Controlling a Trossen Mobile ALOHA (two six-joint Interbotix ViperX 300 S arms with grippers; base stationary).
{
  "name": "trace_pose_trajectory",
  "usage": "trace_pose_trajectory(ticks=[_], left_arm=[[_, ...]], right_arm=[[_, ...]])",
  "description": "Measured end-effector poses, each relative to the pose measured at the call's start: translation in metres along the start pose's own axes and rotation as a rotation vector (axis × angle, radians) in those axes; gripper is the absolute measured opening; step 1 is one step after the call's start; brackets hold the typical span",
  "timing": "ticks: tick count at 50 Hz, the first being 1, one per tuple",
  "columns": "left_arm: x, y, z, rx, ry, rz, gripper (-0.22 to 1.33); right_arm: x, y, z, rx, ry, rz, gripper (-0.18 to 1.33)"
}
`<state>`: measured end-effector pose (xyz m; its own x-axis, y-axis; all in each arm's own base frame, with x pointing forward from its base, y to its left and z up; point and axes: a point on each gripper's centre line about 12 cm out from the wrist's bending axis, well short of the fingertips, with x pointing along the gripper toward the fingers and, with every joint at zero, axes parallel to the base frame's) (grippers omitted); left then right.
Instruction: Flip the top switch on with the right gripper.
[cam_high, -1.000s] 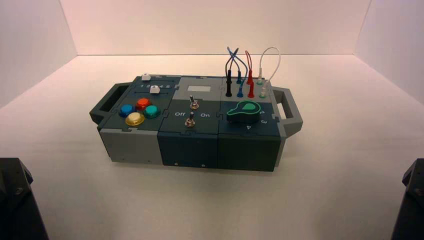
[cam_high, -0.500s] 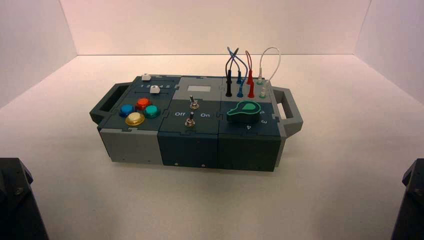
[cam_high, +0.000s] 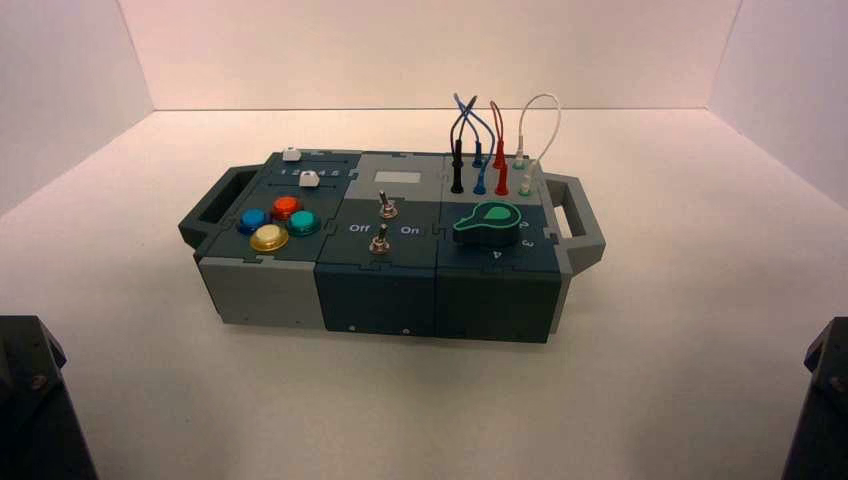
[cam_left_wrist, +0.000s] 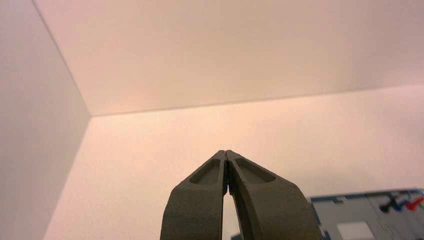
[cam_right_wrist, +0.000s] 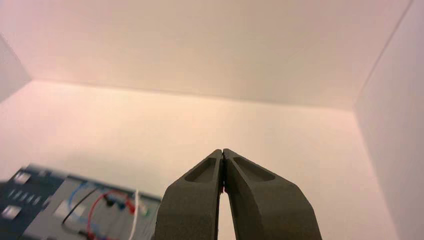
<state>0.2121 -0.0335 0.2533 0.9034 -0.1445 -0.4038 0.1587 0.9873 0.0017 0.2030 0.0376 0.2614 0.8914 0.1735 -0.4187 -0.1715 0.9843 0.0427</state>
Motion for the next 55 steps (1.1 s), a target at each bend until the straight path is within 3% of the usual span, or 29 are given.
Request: trace_pose_trajectory(ticks=[13, 27, 35, 43, 55], left_arm=[[0.011, -0.006, -0.014, -0.012, 0.178, -0.028, -0.16], [0.032, -0.016, -0.035, 0.009, 0.407, -0.061, -0.16], [0.043, -0.017, -0.053, 0.002, 0.542, -0.058, -0.16], [0.051, -0.018, -0.063, 0.003, 0.61, -0.058, -0.16], [0.065, -0.025, -0.082, 0.0, 0.708, -0.068, -0.16]], right_arm=[[0.006, 0.018, -0.007, 0.003, 0.116, 0.081, -0.14], [0.005, 0.023, -0.015, 0.025, 0.187, 0.105, -0.14], [0.003, 0.024, -0.02, 0.031, 0.245, 0.113, -0.14], [0.001, 0.029, -0.025, 0.025, 0.296, 0.137, -0.14], [0.004, 0.051, -0.03, 0.021, 0.404, 0.228, -0.14]])
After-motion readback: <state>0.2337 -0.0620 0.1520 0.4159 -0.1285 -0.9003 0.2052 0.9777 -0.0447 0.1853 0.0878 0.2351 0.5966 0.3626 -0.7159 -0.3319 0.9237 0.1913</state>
